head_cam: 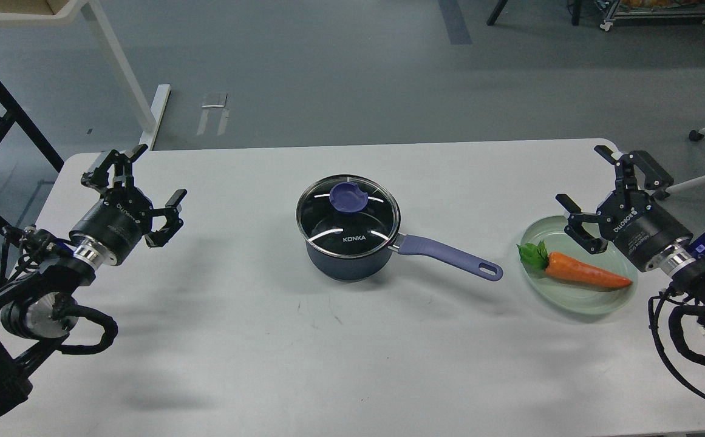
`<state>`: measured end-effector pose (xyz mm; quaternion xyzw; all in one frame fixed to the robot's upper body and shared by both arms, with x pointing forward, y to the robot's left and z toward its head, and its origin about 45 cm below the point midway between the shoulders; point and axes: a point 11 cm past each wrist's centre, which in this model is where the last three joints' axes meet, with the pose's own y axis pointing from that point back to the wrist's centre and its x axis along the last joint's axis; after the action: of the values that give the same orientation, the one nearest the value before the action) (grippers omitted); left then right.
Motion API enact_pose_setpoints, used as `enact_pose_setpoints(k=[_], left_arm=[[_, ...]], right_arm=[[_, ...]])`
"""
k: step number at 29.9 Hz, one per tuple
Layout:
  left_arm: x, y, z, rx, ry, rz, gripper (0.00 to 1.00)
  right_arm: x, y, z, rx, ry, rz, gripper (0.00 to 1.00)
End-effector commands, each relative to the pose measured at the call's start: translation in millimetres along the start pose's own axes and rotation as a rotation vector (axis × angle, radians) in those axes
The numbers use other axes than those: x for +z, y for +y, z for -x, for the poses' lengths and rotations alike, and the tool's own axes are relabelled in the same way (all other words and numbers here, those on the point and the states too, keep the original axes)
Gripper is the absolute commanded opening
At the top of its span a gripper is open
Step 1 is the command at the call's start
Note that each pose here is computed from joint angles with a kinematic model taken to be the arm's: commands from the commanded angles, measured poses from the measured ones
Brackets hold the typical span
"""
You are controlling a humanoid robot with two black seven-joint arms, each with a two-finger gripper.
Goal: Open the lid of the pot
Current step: 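Raise the right gripper up and away from the plate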
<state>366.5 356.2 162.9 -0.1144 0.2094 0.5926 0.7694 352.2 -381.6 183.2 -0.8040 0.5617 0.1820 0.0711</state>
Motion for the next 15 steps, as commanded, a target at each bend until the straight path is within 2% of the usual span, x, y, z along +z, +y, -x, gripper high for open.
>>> enact_pose_setpoints(k=[1,7,13,15], left_arm=[[2,1,-2,0.011,0.004,0.012,0.99],[5,4,-8,0.034,-0.007,0.01,0.99],[14,7,-14,0.039,-0.028,0.023,0.99],[24,8,-16,0.039,-0.036,0.076,0.99]], right_arm=[[1,3,-2,0.009,0.001,0.003,1.0],[-13,1,-5,0.039,0.075,-0.004,1.0],[-83,-3,7,-0.033,0.415,-0.025,1.0],[-105,-3,16,-0.074,0.537,-0.032,1.0]])
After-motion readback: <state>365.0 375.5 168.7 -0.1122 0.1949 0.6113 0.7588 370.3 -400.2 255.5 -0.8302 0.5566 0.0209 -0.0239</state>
